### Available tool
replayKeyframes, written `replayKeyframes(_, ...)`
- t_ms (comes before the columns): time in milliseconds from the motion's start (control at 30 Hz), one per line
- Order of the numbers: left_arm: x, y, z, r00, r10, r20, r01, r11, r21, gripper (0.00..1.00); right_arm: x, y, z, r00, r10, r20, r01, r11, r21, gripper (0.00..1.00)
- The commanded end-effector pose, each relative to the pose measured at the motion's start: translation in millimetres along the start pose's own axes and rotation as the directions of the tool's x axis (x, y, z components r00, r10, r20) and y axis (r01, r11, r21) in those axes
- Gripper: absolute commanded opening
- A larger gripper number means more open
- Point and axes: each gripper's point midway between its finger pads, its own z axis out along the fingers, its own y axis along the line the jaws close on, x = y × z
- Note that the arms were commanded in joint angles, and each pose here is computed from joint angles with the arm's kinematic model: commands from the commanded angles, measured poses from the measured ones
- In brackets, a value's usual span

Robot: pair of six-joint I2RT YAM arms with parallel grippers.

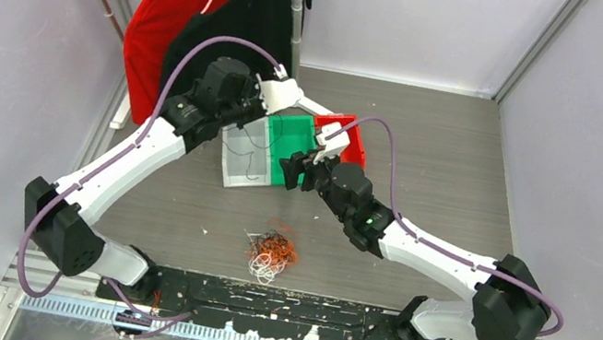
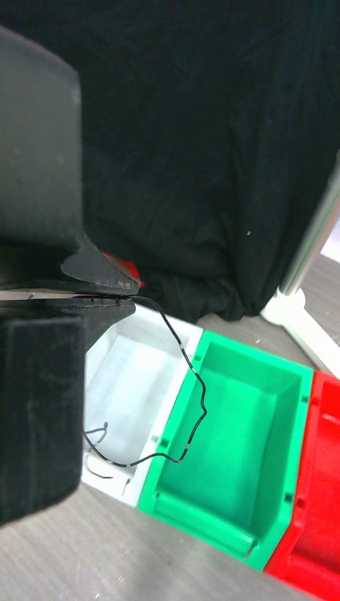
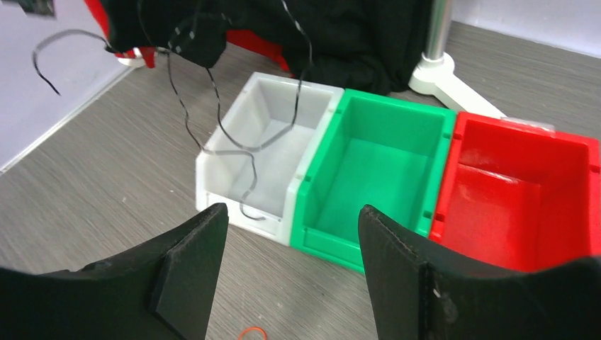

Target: Untangle the cables

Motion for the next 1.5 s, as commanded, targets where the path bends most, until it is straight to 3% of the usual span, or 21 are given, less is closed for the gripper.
replayKeyframes(0,-40,39,-2,0.991,-0.013,0.135,0.03,0.992,-0.12,0.0,-16,-16,-10,0.999,0.006,0.054,-0.009,0.998,0.054,0.73)
replayKeyframes(333,-19,52,28,0.988,0.094,0.121,-0.07,0.98,-0.185,0.0,1,-30,-24,1.0,0.018,0.022,-0.02,0.997,0.073,0.72)
replayKeyframes(467,-15,64,39,0.992,0.07,0.104,-0.047,0.978,-0.205,0.0,9,-34,-26,1.0,0.017,0.005,-0.018,0.996,0.084,0.71)
replayKeyframes(833,55,15,65,0.995,0.039,-0.093,-0.045,0.997,-0.068,0.0,14,-41,-29,1.0,0.03,-0.007,-0.029,0.995,0.1,0.71)
replayKeyframes(1067,72,-2,82,0.991,0.03,-0.128,-0.033,0.999,-0.024,0.0,19,-45,-33,0.999,0.036,-0.014,-0.034,0.993,0.112,0.71)
replayKeyframes(1467,119,-15,111,0.962,0.131,-0.24,-0.143,0.989,-0.034,0.0,31,-50,-38,0.998,0.047,-0.04,-0.042,0.991,0.127,0.7)
